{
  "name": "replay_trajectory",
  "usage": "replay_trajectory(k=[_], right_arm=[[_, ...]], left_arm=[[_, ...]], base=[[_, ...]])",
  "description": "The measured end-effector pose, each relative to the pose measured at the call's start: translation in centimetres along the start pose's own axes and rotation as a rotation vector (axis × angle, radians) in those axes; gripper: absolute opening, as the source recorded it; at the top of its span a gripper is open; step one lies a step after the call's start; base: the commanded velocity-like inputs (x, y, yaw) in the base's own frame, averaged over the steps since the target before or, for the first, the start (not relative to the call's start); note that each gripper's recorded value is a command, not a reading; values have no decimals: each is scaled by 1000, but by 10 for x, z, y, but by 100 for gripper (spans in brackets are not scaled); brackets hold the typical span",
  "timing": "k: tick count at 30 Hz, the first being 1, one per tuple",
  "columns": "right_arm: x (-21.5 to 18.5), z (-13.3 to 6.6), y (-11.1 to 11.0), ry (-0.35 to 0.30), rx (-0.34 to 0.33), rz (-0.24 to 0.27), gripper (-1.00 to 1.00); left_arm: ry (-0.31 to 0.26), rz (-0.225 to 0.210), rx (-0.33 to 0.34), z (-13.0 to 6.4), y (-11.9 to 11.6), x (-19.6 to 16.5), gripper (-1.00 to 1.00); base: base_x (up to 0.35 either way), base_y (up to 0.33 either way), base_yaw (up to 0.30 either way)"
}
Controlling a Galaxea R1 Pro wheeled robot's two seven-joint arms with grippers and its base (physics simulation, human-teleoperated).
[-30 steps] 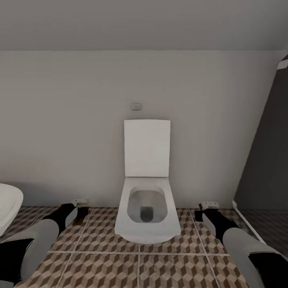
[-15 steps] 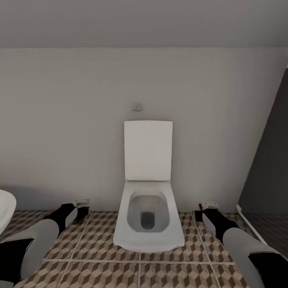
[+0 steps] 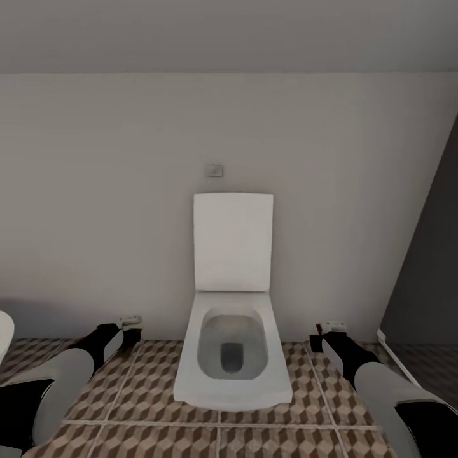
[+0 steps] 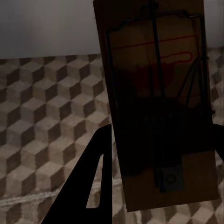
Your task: Take the four mousetraps from the cabinet in the bathroom and place them on the bathroom floor. Make sure all four end up on the same floor surface, and ensure that at least two of them are either under or directly next to the same bathroom sink.
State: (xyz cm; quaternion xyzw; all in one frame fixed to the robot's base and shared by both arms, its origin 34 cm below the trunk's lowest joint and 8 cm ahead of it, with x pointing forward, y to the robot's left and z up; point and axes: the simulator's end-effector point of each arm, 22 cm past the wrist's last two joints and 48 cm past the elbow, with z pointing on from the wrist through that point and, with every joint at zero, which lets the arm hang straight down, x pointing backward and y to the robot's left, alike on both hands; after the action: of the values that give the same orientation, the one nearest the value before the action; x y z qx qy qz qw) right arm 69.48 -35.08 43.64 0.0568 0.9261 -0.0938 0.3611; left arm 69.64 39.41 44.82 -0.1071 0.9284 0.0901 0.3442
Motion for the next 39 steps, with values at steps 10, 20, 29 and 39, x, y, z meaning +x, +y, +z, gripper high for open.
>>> replay_trajectory(k=[10, 20, 29, 39], right_arm=[[0, 0, 0, 0, 0, 0, -100], [0, 0, 0, 0, 1, -1, -100], [0, 0, 0, 0, 1, 0, -100], [20, 17, 3, 40, 2, -10, -100]], left_arm=[[0, 0, 1, 0, 0, 0, -100], [1, 0, 4, 0, -2, 0, -100], [3, 4, 21, -1, -16, 2, -100], [45, 16, 21, 17, -22, 23, -100]], base=[[74, -27, 0], [2, 0, 0], [0, 0, 0], [0, 0, 0]])
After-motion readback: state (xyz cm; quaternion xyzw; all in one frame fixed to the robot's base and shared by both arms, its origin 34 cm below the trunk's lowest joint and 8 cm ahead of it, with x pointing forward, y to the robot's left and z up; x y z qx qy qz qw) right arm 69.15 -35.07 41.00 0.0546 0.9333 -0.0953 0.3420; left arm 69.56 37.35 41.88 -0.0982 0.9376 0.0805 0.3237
